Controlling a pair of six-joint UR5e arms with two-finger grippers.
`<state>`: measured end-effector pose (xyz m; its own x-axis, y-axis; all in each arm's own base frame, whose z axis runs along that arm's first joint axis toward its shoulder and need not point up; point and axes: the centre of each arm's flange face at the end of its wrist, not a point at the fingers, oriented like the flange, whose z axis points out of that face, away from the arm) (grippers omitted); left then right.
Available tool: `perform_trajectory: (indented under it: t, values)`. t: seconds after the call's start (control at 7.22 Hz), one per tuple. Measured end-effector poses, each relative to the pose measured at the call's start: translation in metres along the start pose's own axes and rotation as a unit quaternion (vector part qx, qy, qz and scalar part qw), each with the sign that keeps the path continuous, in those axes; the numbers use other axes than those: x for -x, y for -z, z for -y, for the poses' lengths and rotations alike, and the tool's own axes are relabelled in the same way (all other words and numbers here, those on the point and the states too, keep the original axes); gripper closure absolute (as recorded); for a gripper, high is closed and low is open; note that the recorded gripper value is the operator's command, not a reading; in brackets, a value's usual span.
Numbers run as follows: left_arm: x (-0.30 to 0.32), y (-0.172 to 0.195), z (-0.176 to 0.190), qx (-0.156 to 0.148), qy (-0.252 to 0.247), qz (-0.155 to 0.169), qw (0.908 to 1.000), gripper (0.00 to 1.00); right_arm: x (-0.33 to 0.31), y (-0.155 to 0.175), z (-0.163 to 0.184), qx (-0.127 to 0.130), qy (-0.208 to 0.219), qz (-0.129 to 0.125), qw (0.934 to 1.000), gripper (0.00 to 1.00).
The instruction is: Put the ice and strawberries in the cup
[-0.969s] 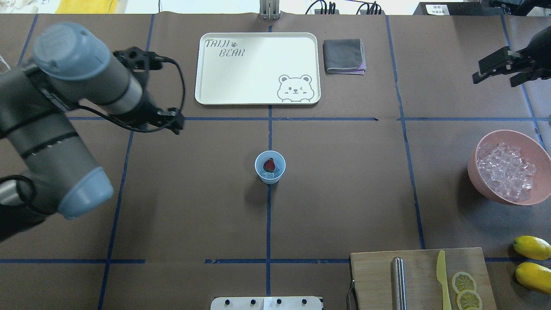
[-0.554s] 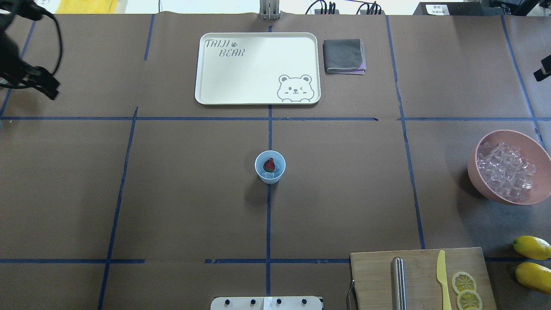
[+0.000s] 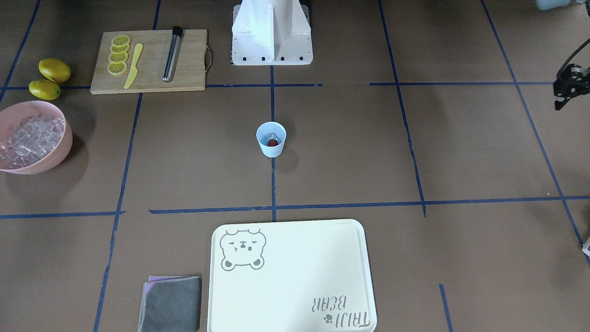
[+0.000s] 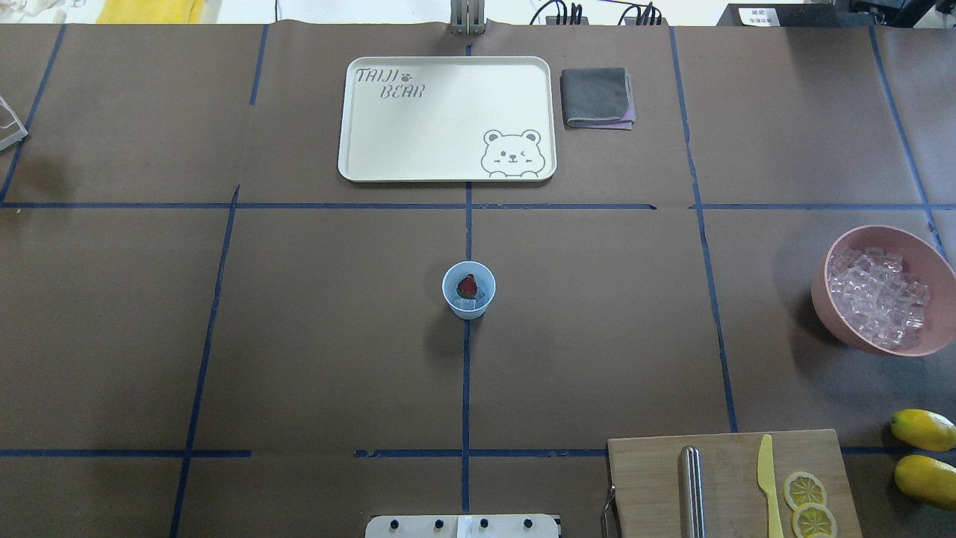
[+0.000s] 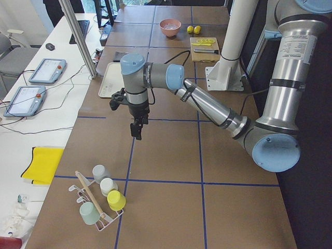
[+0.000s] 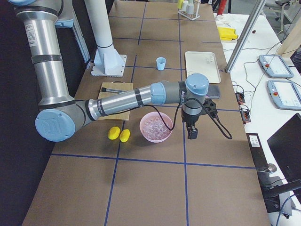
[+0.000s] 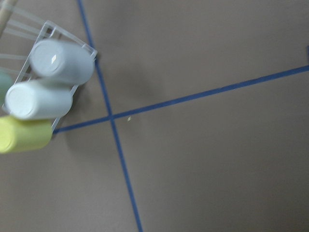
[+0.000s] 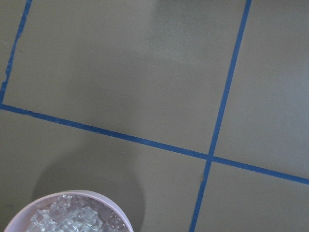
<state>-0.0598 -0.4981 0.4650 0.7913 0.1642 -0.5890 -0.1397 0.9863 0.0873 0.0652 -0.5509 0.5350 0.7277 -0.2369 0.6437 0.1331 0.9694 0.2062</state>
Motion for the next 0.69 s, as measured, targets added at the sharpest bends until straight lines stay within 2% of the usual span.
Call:
perform_trajectory:
  t: [0.55,0.69]
  values:
    - [0.052,-0.059,-0.02,0.049,0.045,-0.087,0.994,0.0,-0.041,-0.026,-0.012,0.025,-0.01,0.008,0.9996,0.0]
    - [0.055,-0.069,-0.027,0.055,0.051,-0.098,0.9924,0.0,-0.046,-0.032,-0.02,0.03,-0.016,0.008,0.9994,0.0]
